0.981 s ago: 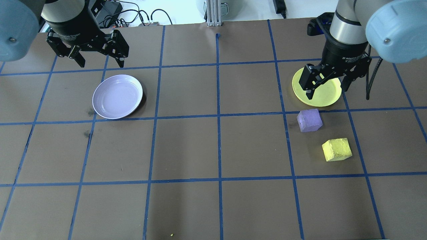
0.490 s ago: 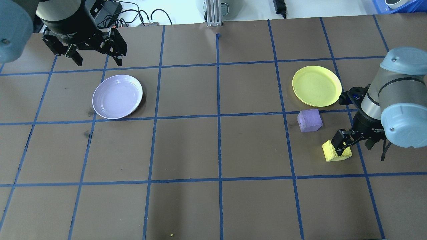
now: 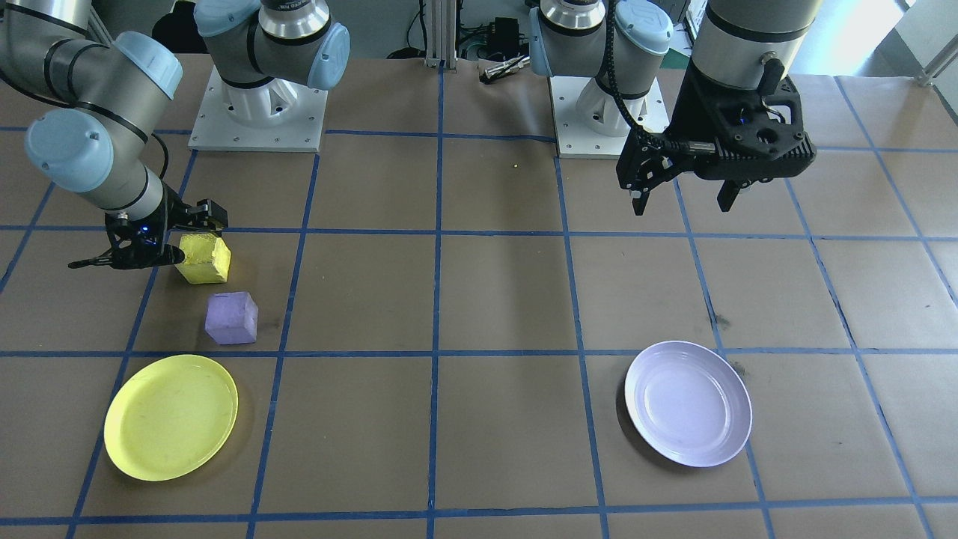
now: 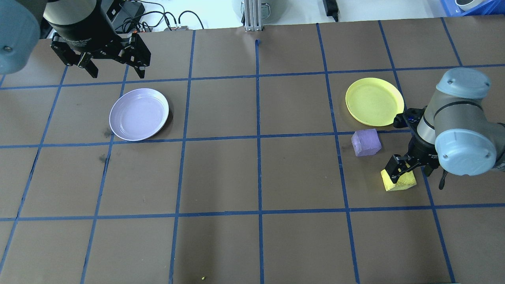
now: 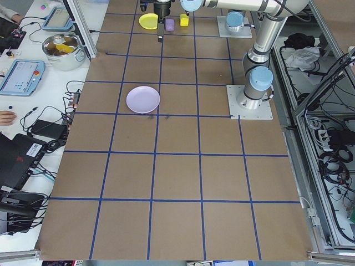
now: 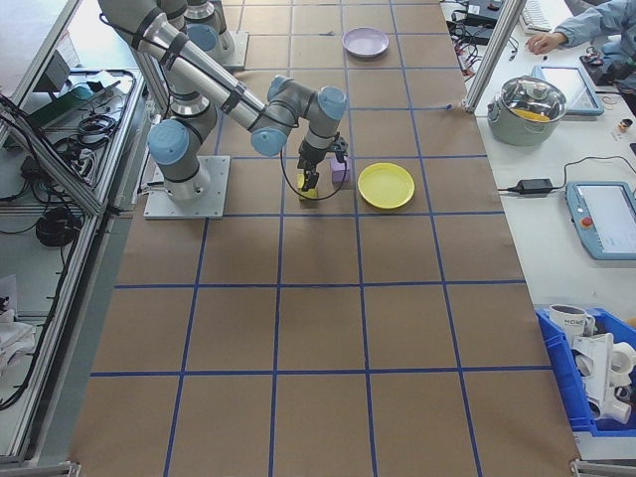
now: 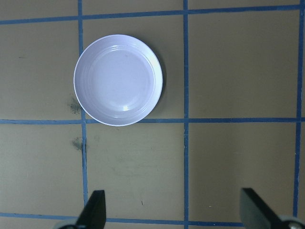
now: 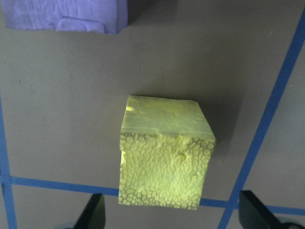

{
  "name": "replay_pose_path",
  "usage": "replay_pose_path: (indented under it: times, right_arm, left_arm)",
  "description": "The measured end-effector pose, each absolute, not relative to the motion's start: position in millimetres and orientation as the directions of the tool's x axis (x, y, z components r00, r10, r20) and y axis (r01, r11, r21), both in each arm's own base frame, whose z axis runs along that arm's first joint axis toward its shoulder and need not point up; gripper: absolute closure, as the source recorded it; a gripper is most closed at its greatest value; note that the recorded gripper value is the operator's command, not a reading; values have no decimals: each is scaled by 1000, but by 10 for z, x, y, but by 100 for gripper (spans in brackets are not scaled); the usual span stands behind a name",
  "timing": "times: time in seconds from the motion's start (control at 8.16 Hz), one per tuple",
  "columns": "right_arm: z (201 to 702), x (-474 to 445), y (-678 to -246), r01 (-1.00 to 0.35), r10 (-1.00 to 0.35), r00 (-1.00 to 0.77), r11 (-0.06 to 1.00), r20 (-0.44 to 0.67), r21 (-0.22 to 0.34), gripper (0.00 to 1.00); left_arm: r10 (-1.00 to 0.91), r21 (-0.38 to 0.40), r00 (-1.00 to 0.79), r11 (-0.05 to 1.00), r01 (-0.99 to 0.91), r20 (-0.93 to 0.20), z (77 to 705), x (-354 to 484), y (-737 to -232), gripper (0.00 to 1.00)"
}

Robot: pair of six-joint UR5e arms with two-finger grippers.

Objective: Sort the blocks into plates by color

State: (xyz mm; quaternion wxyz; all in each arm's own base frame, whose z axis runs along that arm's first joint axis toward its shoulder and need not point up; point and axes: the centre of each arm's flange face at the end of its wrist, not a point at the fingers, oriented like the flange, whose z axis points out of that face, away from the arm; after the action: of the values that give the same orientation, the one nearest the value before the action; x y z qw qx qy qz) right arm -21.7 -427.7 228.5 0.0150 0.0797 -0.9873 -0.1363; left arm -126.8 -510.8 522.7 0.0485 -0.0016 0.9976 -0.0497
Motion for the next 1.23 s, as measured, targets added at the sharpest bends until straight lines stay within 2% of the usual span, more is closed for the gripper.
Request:
replay_pose_path:
  times: [0.12,0.25,0.37,0.49,0.86,1.23]
  right_arm:
    - [2189,-228,-4309,-154,-161,-987,948,5,278,20]
    - [2120,-238,-4338,-154,-162,-987,948,4,279,39]
    - [2062,-244,-4356,-154,-162,-987,947,2,282,43]
    - [2021,-248,-4368,-154,-160,-987,946,0,285,53]
    - [2033,-266,-4426,-142,-149,-989,949,5,282,53]
    - [2574,-385,-4886,-109,-121,-992,964,35,244,47]
  left_arm:
    - [-7,-99,-995,995,2,-96,5225,-1269,-5113,0]
    - [-8,-99,-995,995,2,-95,5224,-1269,-5118,0]
    - [-8,-99,-995,995,2,-95,5222,-1270,-5123,0]
    - [-8,-96,-995,995,1,-95,5209,-1270,-5124,0]
    - [-13,-95,-995,995,-4,-94,5205,-1272,-5123,0]
    - [-10,-95,-996,995,-1,-93,5201,-1268,-5140,0]
